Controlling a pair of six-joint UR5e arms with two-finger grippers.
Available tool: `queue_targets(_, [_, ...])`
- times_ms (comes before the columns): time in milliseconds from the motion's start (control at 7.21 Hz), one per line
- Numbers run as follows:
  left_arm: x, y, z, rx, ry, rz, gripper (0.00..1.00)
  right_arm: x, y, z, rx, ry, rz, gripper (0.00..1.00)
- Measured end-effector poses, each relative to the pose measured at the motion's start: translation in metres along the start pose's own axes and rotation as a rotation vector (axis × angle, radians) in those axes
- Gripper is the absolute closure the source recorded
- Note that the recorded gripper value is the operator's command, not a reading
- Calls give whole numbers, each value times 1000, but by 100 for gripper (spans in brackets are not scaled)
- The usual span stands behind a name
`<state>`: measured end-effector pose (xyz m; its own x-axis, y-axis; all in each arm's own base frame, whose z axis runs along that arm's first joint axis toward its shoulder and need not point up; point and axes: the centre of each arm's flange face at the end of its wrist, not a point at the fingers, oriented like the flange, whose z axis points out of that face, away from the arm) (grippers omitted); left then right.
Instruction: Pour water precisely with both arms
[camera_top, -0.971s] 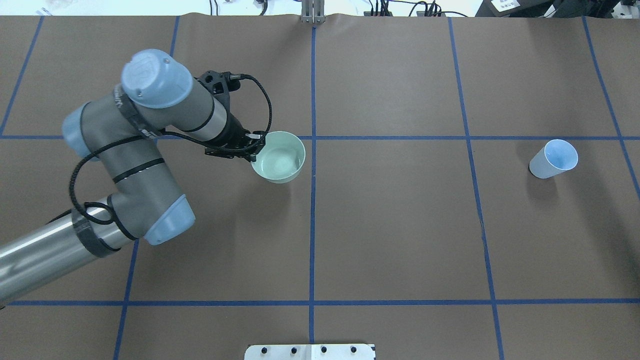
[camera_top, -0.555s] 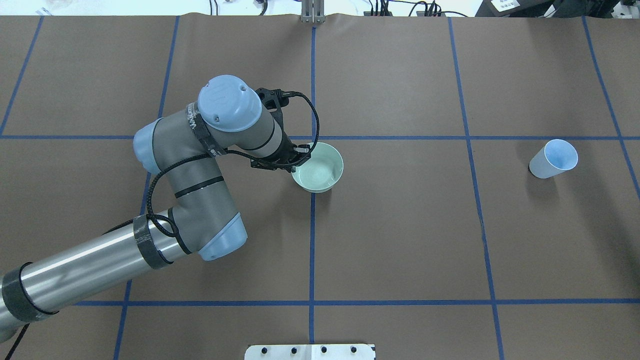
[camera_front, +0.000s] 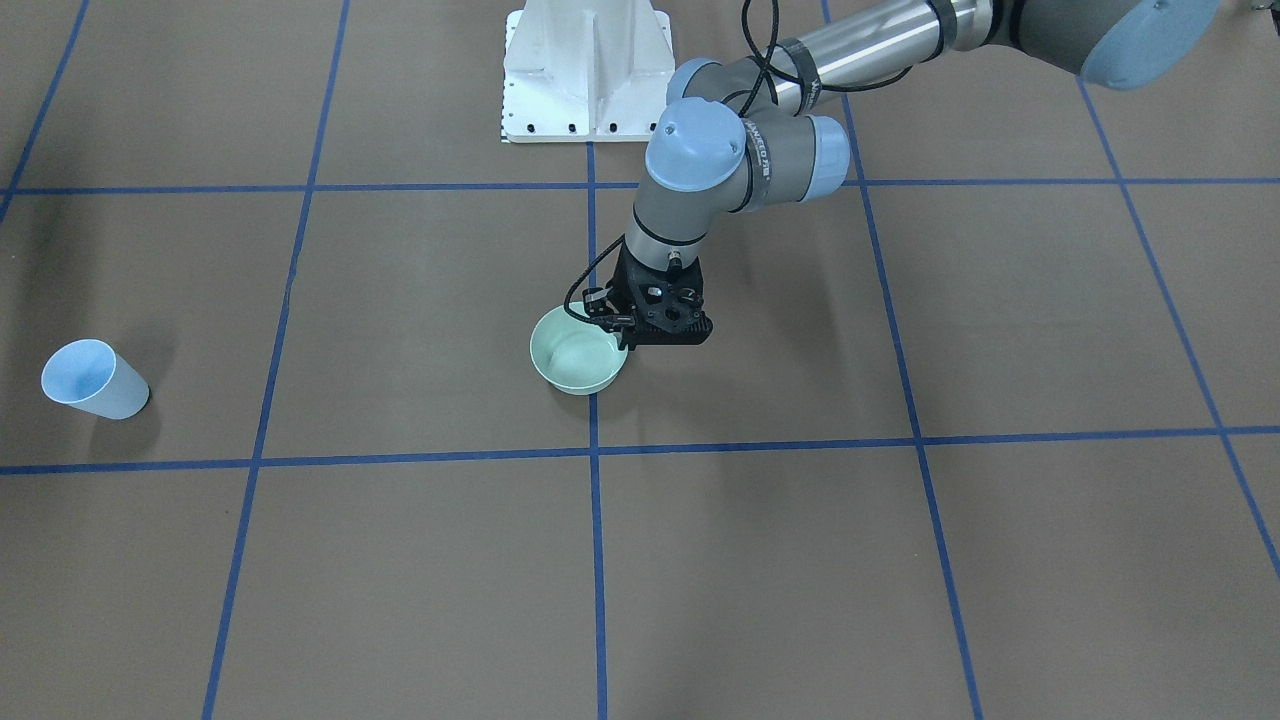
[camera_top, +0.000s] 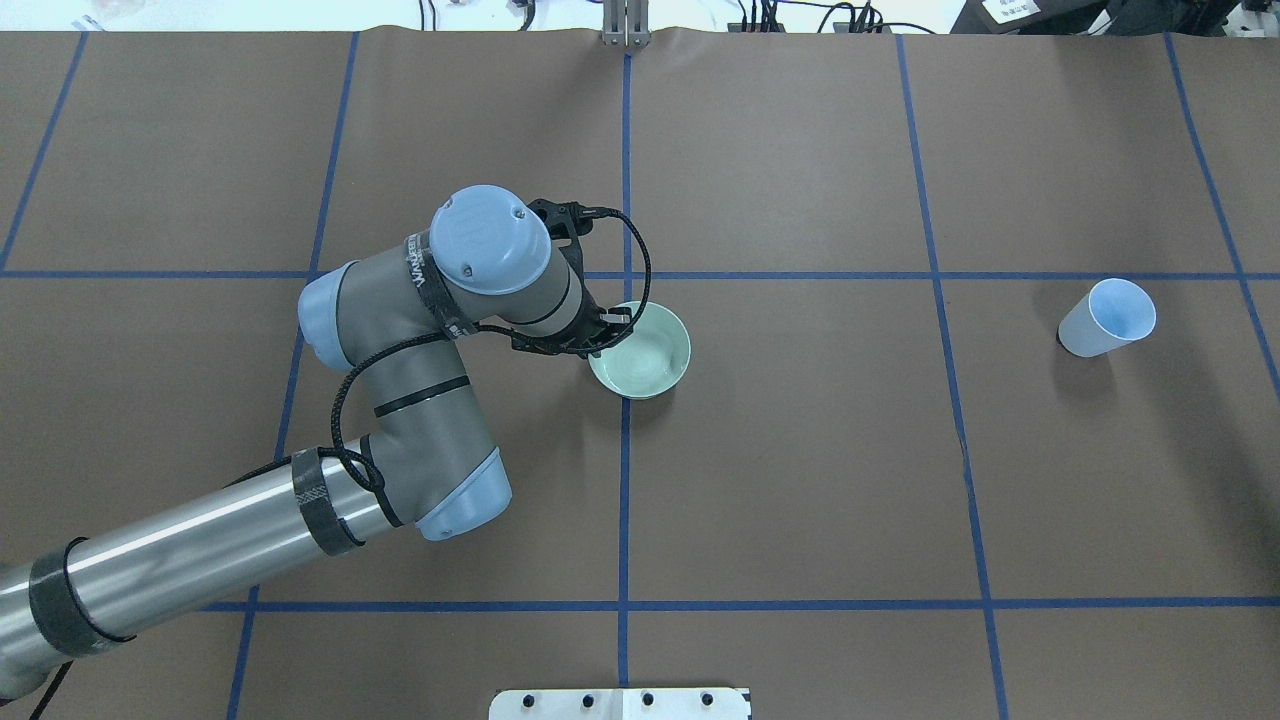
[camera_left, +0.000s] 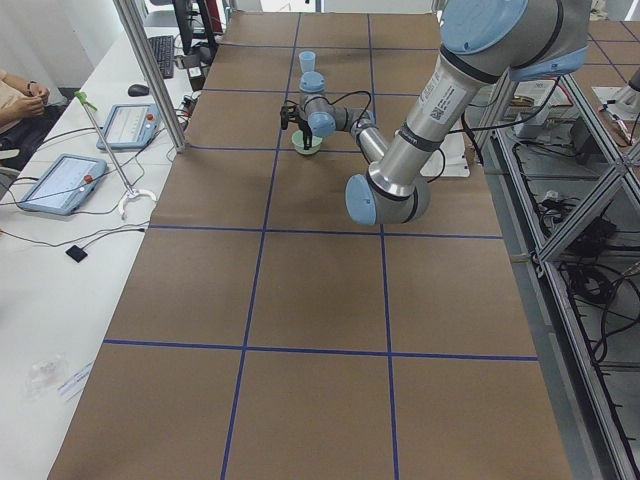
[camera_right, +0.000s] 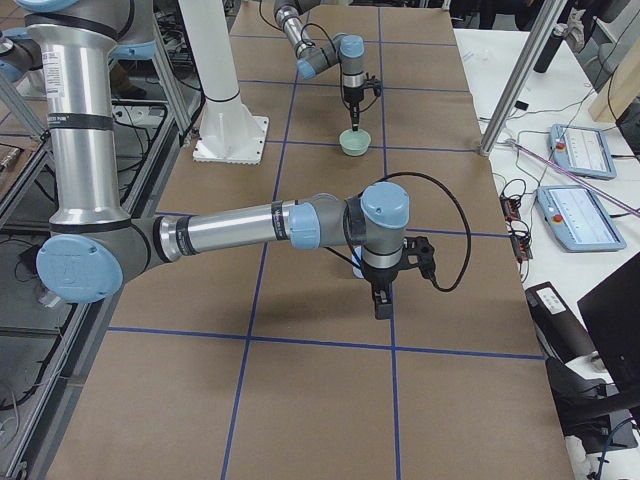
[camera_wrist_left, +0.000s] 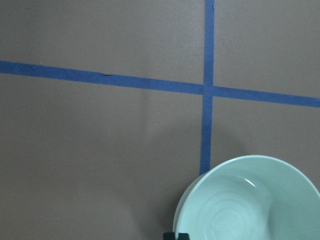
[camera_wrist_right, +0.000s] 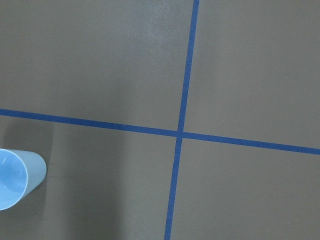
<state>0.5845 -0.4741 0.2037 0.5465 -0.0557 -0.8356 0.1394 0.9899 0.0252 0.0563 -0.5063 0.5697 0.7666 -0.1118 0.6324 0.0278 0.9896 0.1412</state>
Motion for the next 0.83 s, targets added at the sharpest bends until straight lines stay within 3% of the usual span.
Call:
queue_targets(416, [1, -6, -16, 18, 15, 2, 0, -2, -1, -1, 2, -13, -1, 0])
queue_targets(832, [-7, -20, -87, 43, -30, 53, 0, -28, -4, -20, 36, -74, 97, 0])
